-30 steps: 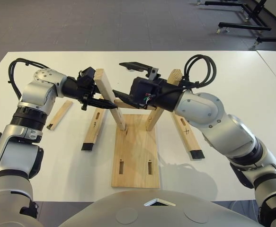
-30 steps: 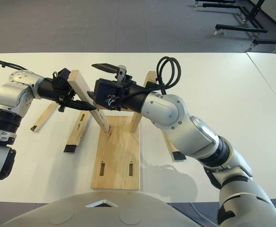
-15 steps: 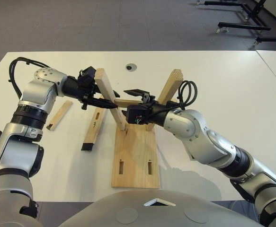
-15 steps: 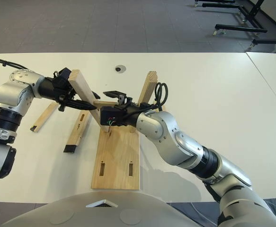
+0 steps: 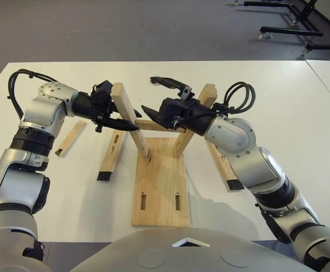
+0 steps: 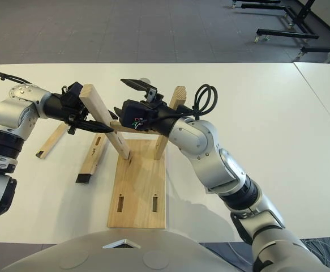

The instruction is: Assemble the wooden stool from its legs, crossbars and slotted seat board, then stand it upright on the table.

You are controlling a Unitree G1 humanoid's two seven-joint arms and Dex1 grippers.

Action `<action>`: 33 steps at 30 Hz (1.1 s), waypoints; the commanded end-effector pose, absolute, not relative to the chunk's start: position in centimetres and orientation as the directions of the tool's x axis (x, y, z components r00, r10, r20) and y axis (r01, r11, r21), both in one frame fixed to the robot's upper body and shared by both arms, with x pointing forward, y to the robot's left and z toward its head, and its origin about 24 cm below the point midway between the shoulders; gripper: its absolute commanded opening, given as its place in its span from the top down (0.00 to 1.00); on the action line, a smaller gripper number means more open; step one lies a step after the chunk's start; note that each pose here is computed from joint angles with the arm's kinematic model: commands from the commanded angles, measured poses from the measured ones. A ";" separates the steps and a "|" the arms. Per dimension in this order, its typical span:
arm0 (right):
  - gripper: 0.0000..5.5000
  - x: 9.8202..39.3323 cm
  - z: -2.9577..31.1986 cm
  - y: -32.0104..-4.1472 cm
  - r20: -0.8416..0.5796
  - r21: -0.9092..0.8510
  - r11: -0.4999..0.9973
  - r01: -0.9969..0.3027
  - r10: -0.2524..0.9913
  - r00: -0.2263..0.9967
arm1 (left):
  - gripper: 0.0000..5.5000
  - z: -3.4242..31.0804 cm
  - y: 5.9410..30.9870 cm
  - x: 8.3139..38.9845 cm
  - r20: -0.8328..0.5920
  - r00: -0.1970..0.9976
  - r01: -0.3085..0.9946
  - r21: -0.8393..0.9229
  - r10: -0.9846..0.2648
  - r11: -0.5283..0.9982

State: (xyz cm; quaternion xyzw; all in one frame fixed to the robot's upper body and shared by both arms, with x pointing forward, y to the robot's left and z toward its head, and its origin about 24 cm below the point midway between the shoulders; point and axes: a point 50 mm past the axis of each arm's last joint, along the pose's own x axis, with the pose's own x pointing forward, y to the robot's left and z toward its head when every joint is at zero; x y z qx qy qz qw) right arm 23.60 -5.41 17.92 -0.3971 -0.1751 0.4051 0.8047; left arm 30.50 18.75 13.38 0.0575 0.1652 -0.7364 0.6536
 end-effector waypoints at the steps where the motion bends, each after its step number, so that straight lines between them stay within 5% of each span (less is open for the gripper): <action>1: 0.37 23.7 15.8 -4.7 -0.165 -0.838 0.207 -0.505 0.785 0.597 | 0.63 10.2 20.1 29.4 -0.446 -0.165 0.955 -0.294 -0.880 -0.030; 6: 0.37 22.9 11.9 -4.5 -0.389 -0.787 0.036 -0.616 0.745 0.541 | 0.63 10.3 20.1 29.4 -0.446 -0.170 0.955 -0.294 -0.879 -0.035; 13: 0.37 22.7 11.8 -4.5 -0.397 -0.758 0.073 -0.648 0.736 0.548 | 0.63 10.2 20.2 29.3 -0.456 -0.173 0.955 -0.294 -0.873 -0.036; 17: 0.37 23.3 18.3 -4.6 -0.006 -0.654 0.436 -0.619 0.815 0.580 | 0.63 9.8 20.2 28.9 -0.461 -0.182 0.953 -0.301 -0.869 -0.040; 20: 0.37 25.0 24.0 -9.6 0.267 -0.374 0.663 -0.649 0.746 0.610 | 0.63 9.7 20.4 28.7 -0.462 -0.181 0.952 -0.305 -0.868 -0.037; 23: 0.37 26.4 25.9 -15.8 0.363 -0.225 0.804 -0.551 0.594 0.718 | 0.63 9.6 20.4 28.7 -0.461 -0.180 0.952 -0.304 -0.869 -0.036; 29: 0.37 24.8 18.4 -24.6 -0.028 -0.086 0.797 -0.598 0.598 0.801 | 0.63 8.9 20.3 28.4 -0.463 -0.176 0.952 -0.304 -0.869 -0.031; 33: 0.37 22.8 15.1 -22.9 -0.100 0.098 0.660 -0.745 0.751 0.653 | 0.63 8.6 20.3 28.1 -0.454 -0.159 0.953 -0.302 -0.877 -0.017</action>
